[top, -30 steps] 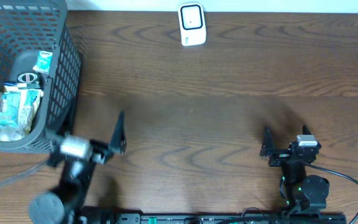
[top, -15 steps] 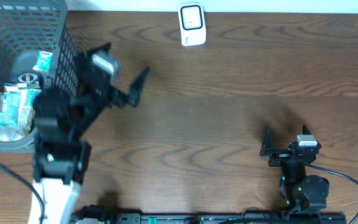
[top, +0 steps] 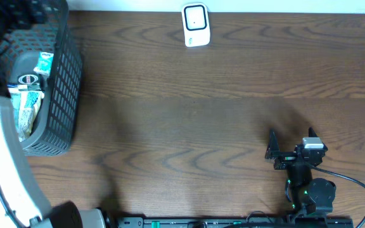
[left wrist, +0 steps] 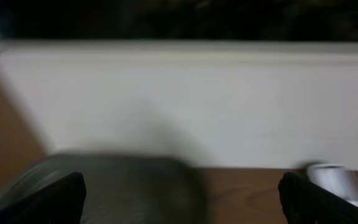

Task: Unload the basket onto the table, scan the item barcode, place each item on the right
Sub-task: 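Move the left gripper up and into the grey basket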

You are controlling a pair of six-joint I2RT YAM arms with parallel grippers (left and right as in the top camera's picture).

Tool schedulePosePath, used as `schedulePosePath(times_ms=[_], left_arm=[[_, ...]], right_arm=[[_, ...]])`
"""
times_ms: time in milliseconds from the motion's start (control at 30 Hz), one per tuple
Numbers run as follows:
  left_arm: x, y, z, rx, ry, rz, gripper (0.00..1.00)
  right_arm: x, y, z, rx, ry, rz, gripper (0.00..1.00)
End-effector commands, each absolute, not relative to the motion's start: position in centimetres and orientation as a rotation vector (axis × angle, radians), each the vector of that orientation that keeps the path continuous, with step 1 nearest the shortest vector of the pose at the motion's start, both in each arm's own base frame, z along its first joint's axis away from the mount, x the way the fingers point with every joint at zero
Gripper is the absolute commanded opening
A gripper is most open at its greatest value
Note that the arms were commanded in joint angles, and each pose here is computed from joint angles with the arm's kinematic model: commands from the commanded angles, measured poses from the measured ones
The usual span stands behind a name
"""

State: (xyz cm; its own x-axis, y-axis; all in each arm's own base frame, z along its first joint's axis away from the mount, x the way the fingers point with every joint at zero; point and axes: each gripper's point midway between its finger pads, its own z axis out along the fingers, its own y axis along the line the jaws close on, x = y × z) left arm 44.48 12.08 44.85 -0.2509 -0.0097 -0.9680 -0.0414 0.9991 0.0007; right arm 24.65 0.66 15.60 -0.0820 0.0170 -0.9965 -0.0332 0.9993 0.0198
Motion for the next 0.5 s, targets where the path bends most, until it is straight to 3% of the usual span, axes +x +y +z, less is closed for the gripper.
schedulePosePath(times_ms=[0, 133, 333, 467], left_arm=[[44.7, 20.6, 41.0, -0.274, 1.915, 0.301, 0.98], [43.3, 26.7, 34.6, -0.419, 2.100, 0.532, 0.98], [43.9, 28.5, 25.9, -0.421, 2.308, 0.538, 0.99], [43.8, 28.4, 20.1, -0.380, 2.464, 0.511, 0.90]], right_arm=[[24.6, 0.4, 15.5, 0.006, 1.654, 0.041, 0.99], [24.6, 0.4, 15.5, 0.006, 1.654, 0.041, 0.99], [24.6, 0.4, 15.5, 0.006, 1.654, 0.041, 0.99], [24.6, 0.4, 15.5, 0.006, 1.654, 0.041, 0.99]])
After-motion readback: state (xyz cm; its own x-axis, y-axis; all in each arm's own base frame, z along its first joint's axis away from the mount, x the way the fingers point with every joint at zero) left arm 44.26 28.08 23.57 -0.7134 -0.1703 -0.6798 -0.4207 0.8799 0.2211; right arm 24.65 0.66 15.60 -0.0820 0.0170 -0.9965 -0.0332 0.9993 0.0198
